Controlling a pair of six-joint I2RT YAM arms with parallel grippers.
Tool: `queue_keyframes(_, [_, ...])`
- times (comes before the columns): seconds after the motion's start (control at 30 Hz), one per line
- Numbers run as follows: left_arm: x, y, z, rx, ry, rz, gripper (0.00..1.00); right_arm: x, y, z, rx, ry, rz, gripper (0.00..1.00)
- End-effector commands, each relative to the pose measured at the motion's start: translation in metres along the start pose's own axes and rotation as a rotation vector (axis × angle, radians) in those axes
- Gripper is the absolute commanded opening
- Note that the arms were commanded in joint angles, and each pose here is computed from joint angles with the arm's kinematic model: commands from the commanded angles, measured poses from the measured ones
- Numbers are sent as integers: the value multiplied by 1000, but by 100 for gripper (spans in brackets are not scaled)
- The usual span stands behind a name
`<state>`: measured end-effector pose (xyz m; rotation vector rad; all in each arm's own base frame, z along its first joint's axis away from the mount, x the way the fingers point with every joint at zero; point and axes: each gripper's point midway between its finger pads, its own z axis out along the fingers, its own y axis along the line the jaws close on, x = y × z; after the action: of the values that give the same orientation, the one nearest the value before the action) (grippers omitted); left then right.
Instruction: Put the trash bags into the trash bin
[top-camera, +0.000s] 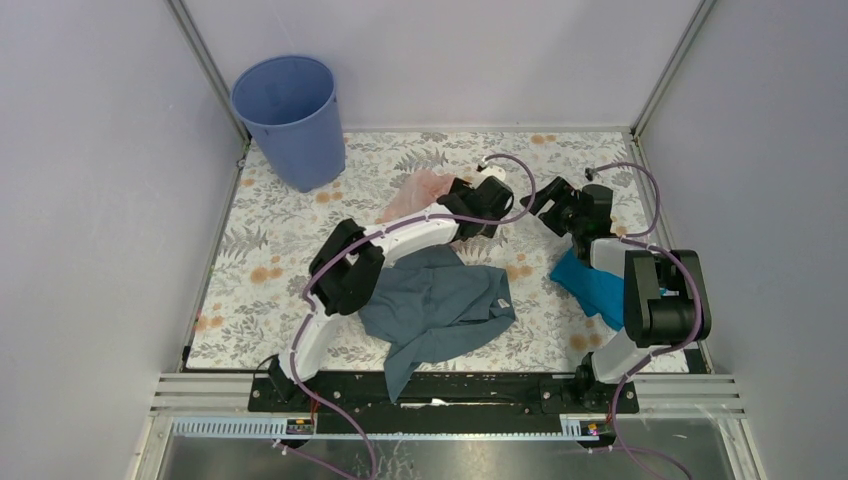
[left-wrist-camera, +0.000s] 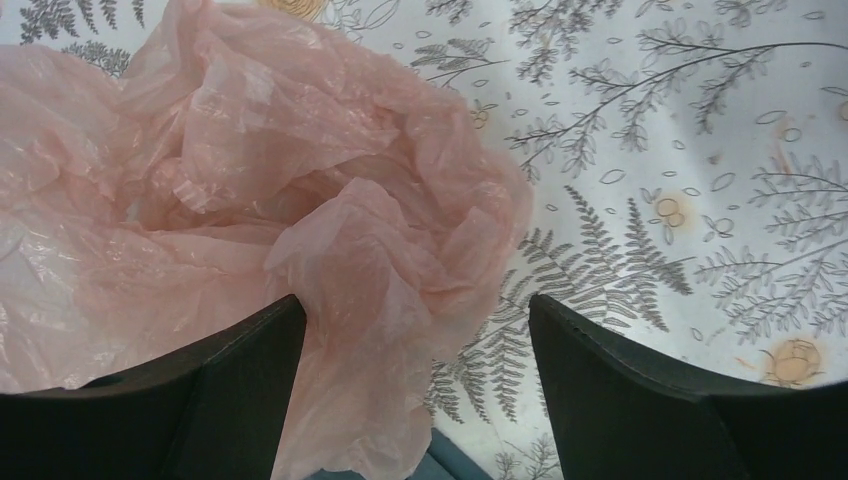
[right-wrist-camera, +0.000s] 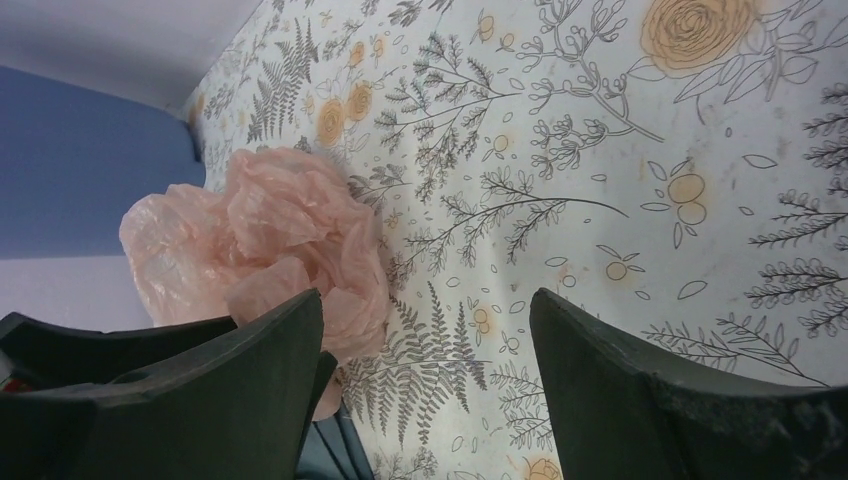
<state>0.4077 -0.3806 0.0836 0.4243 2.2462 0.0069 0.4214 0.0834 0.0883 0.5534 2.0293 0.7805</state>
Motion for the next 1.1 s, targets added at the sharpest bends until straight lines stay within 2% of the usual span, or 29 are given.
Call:
queue_keyframes(0.0, [-29, 23, 0, -39, -46, -68, 81, -4, 16, 4, -79, -3, -8, 82])
queue_keyframes(0.1, [-17, 34, 7, -31, -14, -81, 72, -4, 16, 5, -79, -2, -10, 82])
queue_keyframes(0.2, [-9, 40, 12, 11, 29, -89, 50, -3, 16, 6, -86, 3, -8, 82])
queue_keyframes(0.23, [-7, 43, 12, 28, 48, -100, 41, -3, 16, 6, -88, 6, -8, 82])
queue_keyframes(0.27, [-9, 49, 12, 42, 58, -121, 28, -2, 16, 6, -88, 9, -8, 82])
queue_keyframes(0.3, [-12, 54, 10, 53, 62, -138, 5, -1, 15, 6, -87, 14, -6, 82])
queue_keyframes(0.33, [-18, 61, 5, 62, 57, -158, 0, -1, 16, 6, -90, 15, -8, 82])
queue_keyframes(0.5, [-69, 85, -50, 222, -61, -256, 0, 2, 27, 4, -140, 39, 11, 83])
queue_keyframes(0.63, [-97, 98, -98, 435, -169, -350, 0, 9, 62, -5, -246, 68, 44, 83])
queue_keyframes(0.8, [-103, 101, -141, 762, -220, -482, 0, 28, 123, -27, -364, 102, 27, 85])
queue_keyframes(0.93, [-109, 101, -170, 922, -313, -508, 0, 40, 157, -52, -435, 102, 94, 84])
queue_keyframes(1.07, [-113, 95, -192, 1036, -328, -536, 0, 48, 171, -71, -466, 100, 193, 83])
